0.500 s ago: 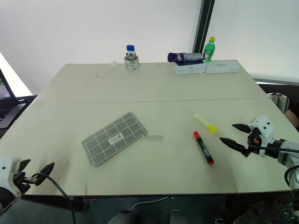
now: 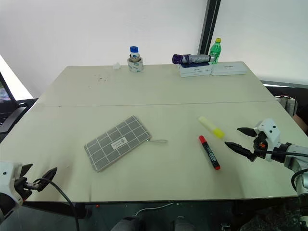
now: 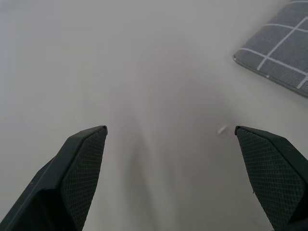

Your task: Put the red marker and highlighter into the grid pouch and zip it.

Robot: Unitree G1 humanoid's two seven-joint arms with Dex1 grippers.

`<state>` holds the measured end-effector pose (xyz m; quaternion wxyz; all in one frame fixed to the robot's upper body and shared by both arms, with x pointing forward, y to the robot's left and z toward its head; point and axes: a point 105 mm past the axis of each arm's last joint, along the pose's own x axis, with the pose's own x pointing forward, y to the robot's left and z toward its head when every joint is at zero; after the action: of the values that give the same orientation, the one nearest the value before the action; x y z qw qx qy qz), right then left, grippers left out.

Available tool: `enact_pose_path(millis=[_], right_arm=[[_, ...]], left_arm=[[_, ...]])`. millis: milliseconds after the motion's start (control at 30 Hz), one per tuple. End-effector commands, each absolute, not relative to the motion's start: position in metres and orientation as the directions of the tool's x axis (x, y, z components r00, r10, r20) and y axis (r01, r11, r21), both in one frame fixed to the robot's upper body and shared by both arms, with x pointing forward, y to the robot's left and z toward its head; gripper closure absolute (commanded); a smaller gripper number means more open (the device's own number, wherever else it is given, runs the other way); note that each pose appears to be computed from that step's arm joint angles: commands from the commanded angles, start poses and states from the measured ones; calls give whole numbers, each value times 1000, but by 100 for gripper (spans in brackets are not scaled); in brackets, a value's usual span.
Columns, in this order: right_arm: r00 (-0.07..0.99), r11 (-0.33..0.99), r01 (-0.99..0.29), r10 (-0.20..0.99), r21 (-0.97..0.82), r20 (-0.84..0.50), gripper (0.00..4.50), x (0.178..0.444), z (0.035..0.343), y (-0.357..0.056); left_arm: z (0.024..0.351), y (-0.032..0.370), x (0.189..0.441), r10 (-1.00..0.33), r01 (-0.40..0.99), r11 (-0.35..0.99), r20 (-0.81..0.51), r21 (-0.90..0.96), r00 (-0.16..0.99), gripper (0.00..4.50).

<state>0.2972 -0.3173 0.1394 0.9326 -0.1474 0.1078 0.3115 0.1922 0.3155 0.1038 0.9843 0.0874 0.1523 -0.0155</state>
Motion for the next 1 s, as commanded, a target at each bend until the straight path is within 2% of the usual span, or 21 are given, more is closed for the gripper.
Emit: enact_pose_path(millis=[33,267,533,733,833,1000], right_arm=[[783,750,-620,567,-233,-256,0,305,150,-307],[753,710,-658,612,-252,-241,0,310,160,-286],[712,652,-700,669,-292,-212,0,311,173,-251],[621,565,-774,765,-284,-171,0,311,185,-208],[553,505,-818,822,-275,-138,87,310,191,-178],[611,533,-780,764,-328,-209,340,336,176,-148]], left_arm=[[114,299,196,-66,139,958,-280,251,958,2],[102,270,201,-187,301,896,-335,327,923,2],[108,258,215,-253,367,844,-313,391,916,2],[115,256,224,-297,414,716,-292,561,909,2],[116,261,229,-309,434,624,-304,650,901,0],[106,261,227,-348,505,517,-369,691,862,0]])
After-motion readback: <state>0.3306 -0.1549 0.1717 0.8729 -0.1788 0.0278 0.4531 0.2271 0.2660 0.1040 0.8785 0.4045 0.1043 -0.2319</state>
